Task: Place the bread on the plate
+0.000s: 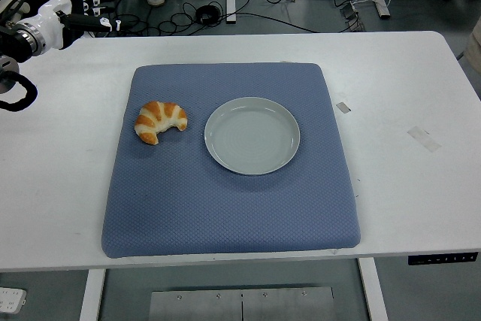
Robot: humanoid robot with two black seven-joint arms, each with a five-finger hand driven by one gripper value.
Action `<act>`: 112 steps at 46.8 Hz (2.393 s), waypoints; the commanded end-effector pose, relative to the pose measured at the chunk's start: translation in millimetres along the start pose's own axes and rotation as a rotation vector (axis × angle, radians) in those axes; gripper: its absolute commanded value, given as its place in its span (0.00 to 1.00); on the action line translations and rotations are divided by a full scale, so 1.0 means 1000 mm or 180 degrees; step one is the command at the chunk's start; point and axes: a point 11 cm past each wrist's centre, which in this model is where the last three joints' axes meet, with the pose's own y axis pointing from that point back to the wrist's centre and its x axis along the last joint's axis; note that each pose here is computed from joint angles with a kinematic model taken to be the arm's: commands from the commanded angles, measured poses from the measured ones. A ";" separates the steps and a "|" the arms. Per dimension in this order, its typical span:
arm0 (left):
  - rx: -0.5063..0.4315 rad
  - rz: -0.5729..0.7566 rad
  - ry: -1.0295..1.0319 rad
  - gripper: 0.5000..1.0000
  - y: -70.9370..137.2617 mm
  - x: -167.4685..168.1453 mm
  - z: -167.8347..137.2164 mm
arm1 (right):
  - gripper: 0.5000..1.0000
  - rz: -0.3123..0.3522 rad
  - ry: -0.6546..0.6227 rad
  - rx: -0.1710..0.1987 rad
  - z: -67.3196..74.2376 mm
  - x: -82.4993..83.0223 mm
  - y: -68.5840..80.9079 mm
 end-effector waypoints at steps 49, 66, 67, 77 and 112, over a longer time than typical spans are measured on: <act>0.0029 -0.0018 0.0016 0.94 -0.003 -0.007 -0.006 | 1.00 -0.0002 0.0000 0.0000 0.000 0.000 0.000; 0.0024 -0.0018 0.0016 0.94 -0.003 -0.007 -0.005 | 1.00 -0.0002 0.0000 0.0000 0.000 0.000 0.000; 0.0026 -0.0014 0.0016 0.94 -0.003 -0.007 -0.005 | 1.00 -0.0002 0.0000 0.0000 0.000 0.000 0.000; 0.0024 -0.0018 0.0016 0.94 -0.003 -0.007 -0.005 | 1.00 -0.0002 0.0000 0.0000 0.000 0.000 0.000; 0.0030 -0.0013 0.0017 0.94 -0.003 -0.007 -0.006 | 1.00 0.0003 0.0001 0.0000 0.000 0.000 0.000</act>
